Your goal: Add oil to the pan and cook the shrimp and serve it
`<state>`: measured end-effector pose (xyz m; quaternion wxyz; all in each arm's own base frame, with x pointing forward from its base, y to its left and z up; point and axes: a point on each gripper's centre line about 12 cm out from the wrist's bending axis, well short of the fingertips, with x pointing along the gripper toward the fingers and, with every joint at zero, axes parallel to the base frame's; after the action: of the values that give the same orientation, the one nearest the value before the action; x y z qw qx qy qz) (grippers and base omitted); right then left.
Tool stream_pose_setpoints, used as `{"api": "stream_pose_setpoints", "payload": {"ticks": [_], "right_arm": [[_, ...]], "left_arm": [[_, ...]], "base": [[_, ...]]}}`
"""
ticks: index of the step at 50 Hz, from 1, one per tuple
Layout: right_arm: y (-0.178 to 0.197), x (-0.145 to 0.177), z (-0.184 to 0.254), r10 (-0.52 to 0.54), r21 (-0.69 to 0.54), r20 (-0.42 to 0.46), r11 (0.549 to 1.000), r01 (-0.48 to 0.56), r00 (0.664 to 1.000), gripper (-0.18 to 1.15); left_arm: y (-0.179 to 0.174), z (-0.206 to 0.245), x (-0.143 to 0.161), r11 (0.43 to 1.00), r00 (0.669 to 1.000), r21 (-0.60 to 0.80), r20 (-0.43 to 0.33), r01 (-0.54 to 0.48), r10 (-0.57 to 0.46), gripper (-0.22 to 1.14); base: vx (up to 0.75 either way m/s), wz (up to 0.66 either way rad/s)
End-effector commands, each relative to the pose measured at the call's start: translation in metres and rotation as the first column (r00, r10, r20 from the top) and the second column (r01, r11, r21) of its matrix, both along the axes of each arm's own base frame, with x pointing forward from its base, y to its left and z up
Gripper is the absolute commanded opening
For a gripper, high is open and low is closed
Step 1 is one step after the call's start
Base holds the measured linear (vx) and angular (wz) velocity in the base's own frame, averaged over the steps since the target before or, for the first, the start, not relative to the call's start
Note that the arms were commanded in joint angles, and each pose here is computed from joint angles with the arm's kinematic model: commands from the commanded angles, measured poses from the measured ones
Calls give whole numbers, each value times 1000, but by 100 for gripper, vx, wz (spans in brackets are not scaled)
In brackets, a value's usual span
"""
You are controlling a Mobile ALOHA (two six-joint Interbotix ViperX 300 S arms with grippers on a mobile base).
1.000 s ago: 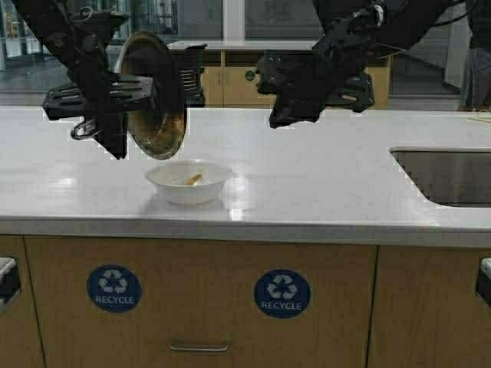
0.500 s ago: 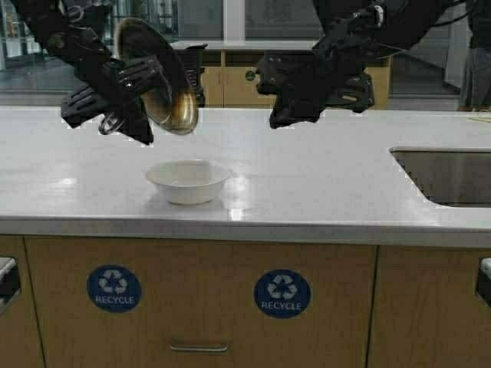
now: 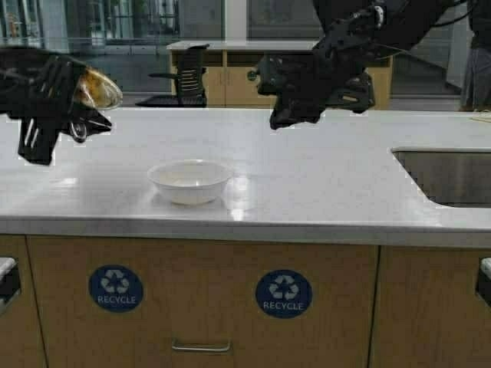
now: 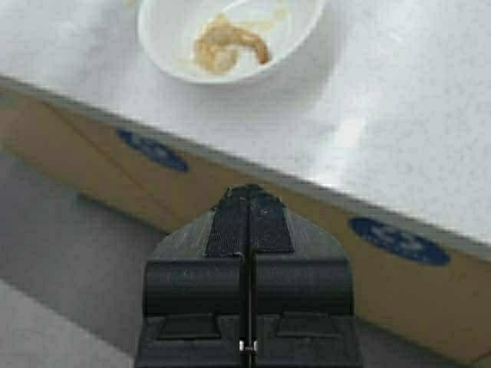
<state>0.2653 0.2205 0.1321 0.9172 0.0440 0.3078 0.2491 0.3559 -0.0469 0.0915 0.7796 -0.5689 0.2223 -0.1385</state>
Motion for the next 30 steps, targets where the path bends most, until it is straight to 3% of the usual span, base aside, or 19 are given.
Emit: {"api": "stream_pose_setpoints", "payload": {"ticks": [1, 7, 30], "right_arm": [[2, 1, 7, -1, 18, 20, 1000, 1, 1000, 6], [2, 1, 6, -1, 17, 19, 1000, 1, 1000, 6], [2, 1, 3, -2, 12, 12, 1000, 2, 1000, 6]], "left_arm": [[6, -2, 11, 979, 994, -204, 106, 18, 4, 4], [8, -26, 16, 948, 996, -317, 93, 22, 8, 4], [5, -70, 37, 927, 999, -371, 31, 52, -43, 4]], "base": [[0, 0], [0, 0], [0, 0]]}}
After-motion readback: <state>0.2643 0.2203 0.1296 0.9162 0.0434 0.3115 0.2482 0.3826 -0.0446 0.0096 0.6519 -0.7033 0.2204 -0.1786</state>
